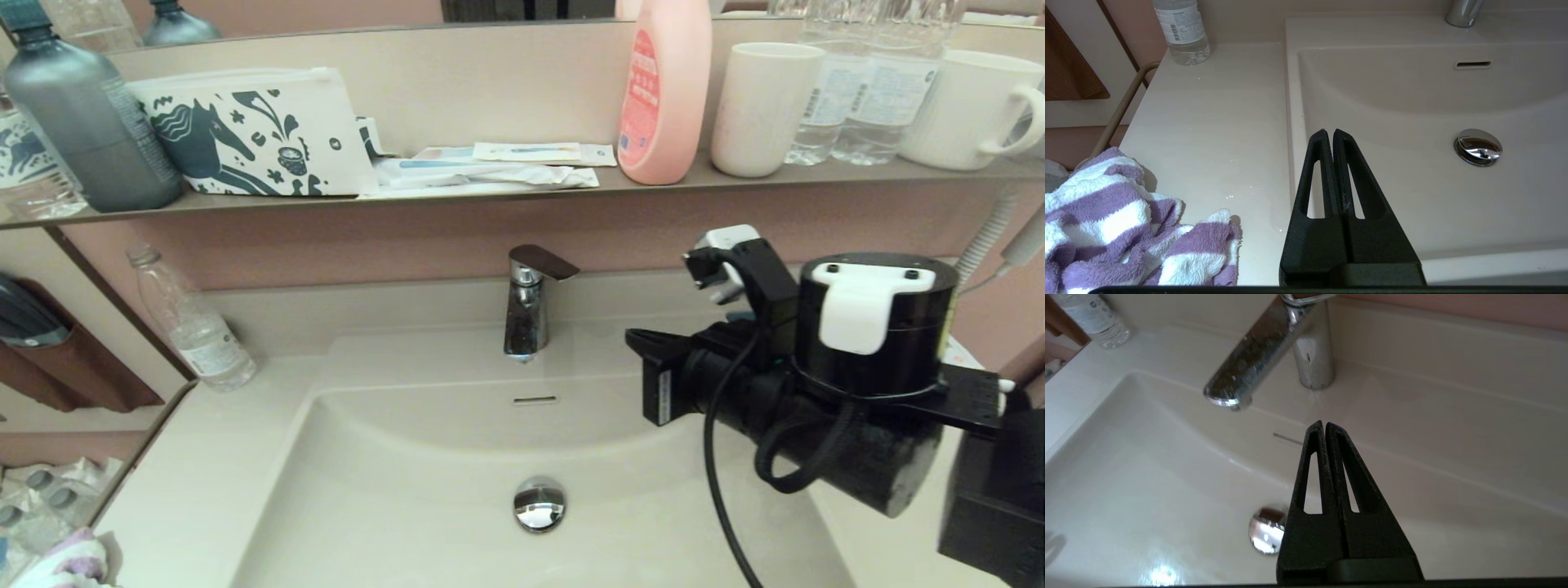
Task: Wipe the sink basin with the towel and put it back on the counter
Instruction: Turn on the faucet
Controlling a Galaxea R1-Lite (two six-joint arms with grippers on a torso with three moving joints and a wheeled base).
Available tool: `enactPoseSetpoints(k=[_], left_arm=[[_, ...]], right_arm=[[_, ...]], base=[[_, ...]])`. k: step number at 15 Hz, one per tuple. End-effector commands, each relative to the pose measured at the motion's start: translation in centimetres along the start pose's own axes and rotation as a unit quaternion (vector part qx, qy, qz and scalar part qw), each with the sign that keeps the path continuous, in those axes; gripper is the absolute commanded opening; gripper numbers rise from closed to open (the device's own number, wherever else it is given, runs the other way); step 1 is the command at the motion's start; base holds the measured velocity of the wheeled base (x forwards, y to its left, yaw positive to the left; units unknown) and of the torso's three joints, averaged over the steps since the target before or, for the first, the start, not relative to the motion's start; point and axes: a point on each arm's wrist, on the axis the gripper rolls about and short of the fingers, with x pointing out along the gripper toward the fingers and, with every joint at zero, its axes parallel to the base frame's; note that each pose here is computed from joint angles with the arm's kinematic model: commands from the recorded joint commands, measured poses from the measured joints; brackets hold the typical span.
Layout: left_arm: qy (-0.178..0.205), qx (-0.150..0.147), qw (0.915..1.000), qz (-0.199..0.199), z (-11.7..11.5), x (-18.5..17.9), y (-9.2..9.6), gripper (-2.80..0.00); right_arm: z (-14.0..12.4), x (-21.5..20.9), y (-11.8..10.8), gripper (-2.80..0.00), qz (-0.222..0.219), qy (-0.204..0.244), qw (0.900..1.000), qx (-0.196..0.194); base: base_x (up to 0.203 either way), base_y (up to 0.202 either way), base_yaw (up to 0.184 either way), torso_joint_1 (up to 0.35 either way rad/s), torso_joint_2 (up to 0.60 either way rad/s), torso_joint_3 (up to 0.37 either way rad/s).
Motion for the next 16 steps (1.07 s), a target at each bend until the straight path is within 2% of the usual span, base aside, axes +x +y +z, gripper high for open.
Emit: enactPoseSetpoints(k=[1, 4, 8, 10, 14, 16], left_arm=[[0.000, 0.000, 1.0000, 0.000, 0.0, 0.0, 0.0, -2.80], [0.000, 0.000, 1.0000, 0.000, 0.0, 0.0, 0.0, -2.80], [0.000, 0.000, 1.0000, 0.000, 0.0, 0.0, 0.0, -2.80], [0.000, 0.000, 1.0000, 0.000, 0.0, 0.0, 0.0, -2.80], [0.000, 0.000, 1.0000, 0.000, 0.0, 0.0, 0.0, -2.80], [0.000, 0.000, 1.0000, 0.000, 0.0, 0.0, 0.0, -2.80]], right_arm=[[-1.3, 3.7, 1.8, -2.80, -0.003, 0.014, 1.000, -0.010], [-1.6, 6.6, 2.7, -2.80, -0.014, 0.006, 1.000, -0.011], [-1.4, 10.1, 3.7, -2.80, -0.021, -0.056, 0.998, -0.036], [-0.8, 11.4, 4.0, -2.80, -0.039, -0.083, 0.995, -0.047], [-0.7, 12.6, 3.6, -2.80, -0.065, -0.090, 0.991, -0.076], [0.2, 13.0, 3.4, -2.80, -0.076, -0.105, 0.989, -0.073]], base=[[0.000, 0.000, 0.000, 0.000, 0.00, 0.000], [0.000, 0.000, 0.000, 0.000, 0.00, 0.000], [0.000, 0.000, 0.000, 0.000, 0.00, 0.000], [0.000, 0.000, 0.000, 0.000, 0.00, 0.000], [0.000, 0.000, 0.000, 0.000, 0.00, 0.000], [0.000, 0.000, 0.000, 0.000, 0.00, 0.000]])
